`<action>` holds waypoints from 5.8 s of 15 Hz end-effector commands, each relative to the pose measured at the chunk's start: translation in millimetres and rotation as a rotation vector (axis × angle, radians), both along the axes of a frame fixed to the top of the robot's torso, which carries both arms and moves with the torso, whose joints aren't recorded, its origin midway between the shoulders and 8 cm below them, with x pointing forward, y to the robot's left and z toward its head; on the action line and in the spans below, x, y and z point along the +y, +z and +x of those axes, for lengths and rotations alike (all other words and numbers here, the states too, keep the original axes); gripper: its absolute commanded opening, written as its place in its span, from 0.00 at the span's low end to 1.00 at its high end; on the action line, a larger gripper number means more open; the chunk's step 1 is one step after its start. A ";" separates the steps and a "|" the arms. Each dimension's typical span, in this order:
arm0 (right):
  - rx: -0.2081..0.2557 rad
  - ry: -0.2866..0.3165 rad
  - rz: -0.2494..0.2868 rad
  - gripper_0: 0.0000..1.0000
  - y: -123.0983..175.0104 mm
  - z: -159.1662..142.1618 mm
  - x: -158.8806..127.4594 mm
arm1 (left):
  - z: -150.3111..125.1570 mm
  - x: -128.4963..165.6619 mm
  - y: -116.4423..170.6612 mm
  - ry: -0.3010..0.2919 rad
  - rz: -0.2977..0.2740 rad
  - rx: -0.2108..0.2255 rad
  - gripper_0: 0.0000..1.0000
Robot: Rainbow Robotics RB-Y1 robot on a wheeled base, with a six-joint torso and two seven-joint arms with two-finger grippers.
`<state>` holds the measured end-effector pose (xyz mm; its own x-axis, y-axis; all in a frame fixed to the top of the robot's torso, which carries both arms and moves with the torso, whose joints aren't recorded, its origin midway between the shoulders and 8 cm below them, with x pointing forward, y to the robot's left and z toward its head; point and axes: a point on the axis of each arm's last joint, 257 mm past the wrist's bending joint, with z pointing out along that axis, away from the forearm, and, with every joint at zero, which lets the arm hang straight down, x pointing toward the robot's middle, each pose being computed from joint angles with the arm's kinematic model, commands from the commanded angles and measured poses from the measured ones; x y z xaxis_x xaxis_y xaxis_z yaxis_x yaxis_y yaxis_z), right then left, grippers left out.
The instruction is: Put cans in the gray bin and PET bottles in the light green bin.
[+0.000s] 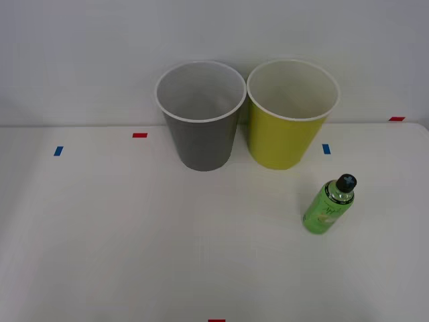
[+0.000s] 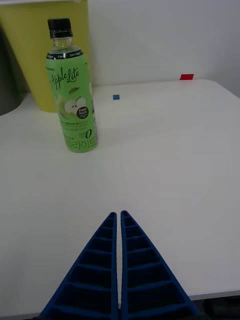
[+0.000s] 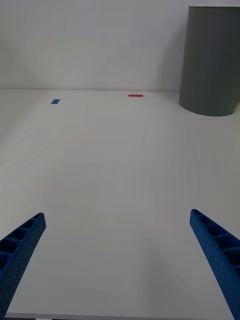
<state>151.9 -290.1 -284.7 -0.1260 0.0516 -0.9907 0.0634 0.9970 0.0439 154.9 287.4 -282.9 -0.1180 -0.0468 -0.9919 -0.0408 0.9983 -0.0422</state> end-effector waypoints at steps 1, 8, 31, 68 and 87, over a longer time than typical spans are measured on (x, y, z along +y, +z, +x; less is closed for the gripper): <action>0.000 0.000 0.000 0.00 0.0 0.0 0.0 | 0.0 0.0 0.0 0.000 0.000 0.000 1.00; 0.000 0.000 0.000 0.00 0.0 0.0 0.0 | 0.0 0.0 0.0 0.000 0.000 0.000 1.00; 0.000 0.000 0.000 0.00 0.0 0.0 0.0 | 0.0 0.0 0.0 0.000 0.000 0.000 1.00; -0.270 0.206 -0.035 1.00 24.8 97.6 36.3 | 0.0 0.0 0.0 0.000 0.000 0.000 1.00; -0.308 0.204 -0.043 1.00 50.0 216.8 56.0 | 0.0 0.0 0.0 0.000 0.000 0.000 1.00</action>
